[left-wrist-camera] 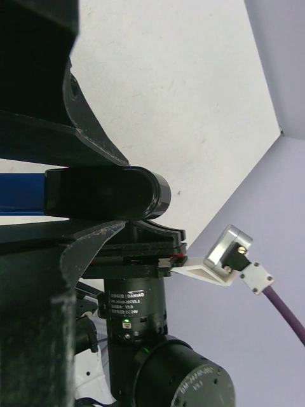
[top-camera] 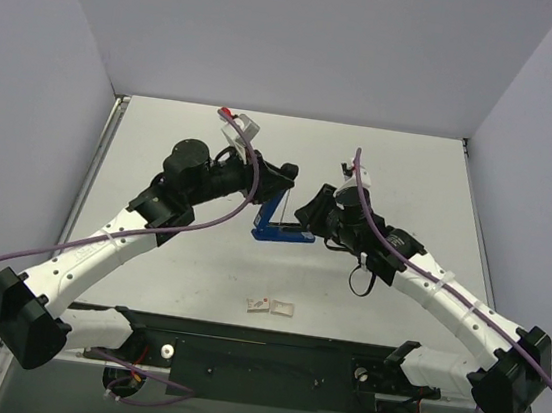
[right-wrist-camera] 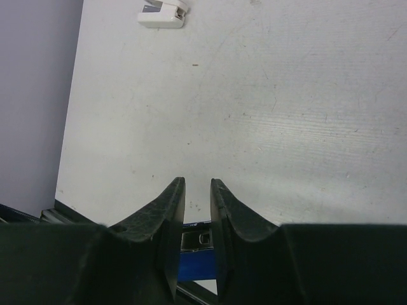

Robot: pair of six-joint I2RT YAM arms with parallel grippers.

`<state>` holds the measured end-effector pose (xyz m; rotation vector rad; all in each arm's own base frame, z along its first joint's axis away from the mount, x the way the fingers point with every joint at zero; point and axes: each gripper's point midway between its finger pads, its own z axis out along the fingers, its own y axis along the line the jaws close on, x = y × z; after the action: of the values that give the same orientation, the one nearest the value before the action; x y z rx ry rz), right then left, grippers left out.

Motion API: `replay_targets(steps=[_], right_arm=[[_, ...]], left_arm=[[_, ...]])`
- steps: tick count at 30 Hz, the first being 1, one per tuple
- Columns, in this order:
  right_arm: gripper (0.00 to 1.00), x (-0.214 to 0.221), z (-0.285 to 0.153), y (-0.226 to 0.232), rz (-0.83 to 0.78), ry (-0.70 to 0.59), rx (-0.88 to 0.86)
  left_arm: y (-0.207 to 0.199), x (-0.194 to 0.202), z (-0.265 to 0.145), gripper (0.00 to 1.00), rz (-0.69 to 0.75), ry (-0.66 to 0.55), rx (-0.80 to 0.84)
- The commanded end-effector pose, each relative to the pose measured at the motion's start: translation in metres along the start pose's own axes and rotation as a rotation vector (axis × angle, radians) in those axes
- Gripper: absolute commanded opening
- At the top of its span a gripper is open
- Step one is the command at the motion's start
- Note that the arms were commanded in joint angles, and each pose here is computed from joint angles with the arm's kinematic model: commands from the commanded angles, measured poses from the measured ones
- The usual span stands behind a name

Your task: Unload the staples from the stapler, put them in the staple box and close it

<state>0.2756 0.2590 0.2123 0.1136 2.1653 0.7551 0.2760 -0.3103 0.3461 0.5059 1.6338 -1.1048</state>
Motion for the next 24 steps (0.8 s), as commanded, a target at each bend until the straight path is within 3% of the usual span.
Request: replay_targets(steps=[1, 6, 24], right_arm=[[0.18, 0.013, 0.009, -0.001, 0.025, 0.026, -0.009], [0.17, 0.03, 0.015, 0.007, 0.016, 0.094, -0.036], [0.18, 0.023, 0.043, 0.038, 0.007, 0.065, -0.136]], left_arm=[[-0.03, -0.086, -0.019, 0.0, 0.062, -0.299, 0.069], [-0.022, -0.089, -0.016, 0.0, 0.049, -0.319, 0.047], [0.018, -0.08, 0.017, 0.0, 0.037, -0.331, -0.031]])
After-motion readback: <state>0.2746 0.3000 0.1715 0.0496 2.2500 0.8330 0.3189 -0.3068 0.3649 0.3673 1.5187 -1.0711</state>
